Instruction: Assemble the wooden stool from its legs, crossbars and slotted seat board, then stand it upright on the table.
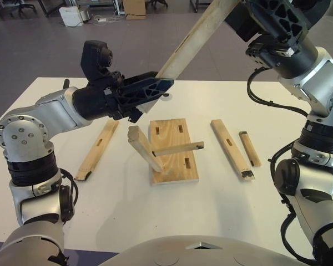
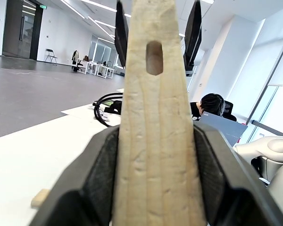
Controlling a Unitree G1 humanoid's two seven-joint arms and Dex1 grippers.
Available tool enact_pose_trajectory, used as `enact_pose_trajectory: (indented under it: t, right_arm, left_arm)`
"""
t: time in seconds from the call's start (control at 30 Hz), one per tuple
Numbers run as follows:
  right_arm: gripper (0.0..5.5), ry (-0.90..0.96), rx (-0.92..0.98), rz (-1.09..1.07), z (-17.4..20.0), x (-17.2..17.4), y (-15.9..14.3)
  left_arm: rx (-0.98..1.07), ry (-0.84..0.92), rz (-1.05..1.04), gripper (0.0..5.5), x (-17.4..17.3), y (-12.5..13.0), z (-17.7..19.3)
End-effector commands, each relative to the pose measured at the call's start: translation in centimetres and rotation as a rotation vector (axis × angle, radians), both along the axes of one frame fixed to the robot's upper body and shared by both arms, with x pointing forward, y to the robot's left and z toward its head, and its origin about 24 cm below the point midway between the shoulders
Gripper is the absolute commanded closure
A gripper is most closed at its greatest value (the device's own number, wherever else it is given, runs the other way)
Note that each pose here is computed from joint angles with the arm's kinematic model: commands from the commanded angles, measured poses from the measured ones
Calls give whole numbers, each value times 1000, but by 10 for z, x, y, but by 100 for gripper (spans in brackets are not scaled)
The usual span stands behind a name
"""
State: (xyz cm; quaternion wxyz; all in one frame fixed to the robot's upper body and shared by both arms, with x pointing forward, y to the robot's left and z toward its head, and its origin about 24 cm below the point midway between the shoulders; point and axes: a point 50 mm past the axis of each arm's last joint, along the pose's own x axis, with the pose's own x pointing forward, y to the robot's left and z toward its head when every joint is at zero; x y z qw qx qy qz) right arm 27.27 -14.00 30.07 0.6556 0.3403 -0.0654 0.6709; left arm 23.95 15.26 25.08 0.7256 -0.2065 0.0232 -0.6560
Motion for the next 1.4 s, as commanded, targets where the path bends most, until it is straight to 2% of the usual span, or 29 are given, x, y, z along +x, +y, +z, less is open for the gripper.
enact_pose_trajectory:
  t: [0.03,0.23,0.4,0.43,0.53,0.57,0.63,0.7,0.73,0.8,0.87,1.0,1.2,1.4]
  right_arm:
    - [230,-40,-43,36,8,-7,11]
    - [341,-19,-88,32,0,-7,16]
    - [341,-8,-105,-31,-1,-1,10]
    - [343,-10,-106,-71,1,3,9]
    - [343,12,-89,-249,9,24,-3]
    - [343,16,-96,-323,8,32,-11]
    - [343,-36,-195,-465,-3,40,-31]
    - [343,-132,-381,-533,-29,35,-48]
    - [343,-166,-460,-520,-43,29,-54]
    - [343,-160,-488,-434,-65,15,-71]
    - [343,-187,-548,-391,-79,9,-83]
    - [343,-293,-553,-365,-99,4,-99]
    - [343,-369,-534,-243,-133,-16,-91]
    - [343,-376,-403,-184,-125,-26,-83]
  left_arm:
    - [38,20,-16,342,-5,3,-4]
    - [41,25,9,342,-5,9,-4]
    - [-9,-21,159,342,8,18,1]
    - [-27,-28,197,305,12,22,2]
    - [-33,-16,398,256,30,49,-9]
    - [-36,10,481,237,35,67,-18]
    - [-17,65,660,229,38,106,-44]
    - [49,114,762,229,28,125,-78]
    - [72,134,775,229,22,125,-93]
    - [80,186,782,229,8,115,-123]
    - [65,217,789,229,-2,105,-137]
    - [37,242,834,229,-11,93,-149]
    - [39,255,831,229,-10,89,-154]
    - [50,247,809,229,-9,85,-154]
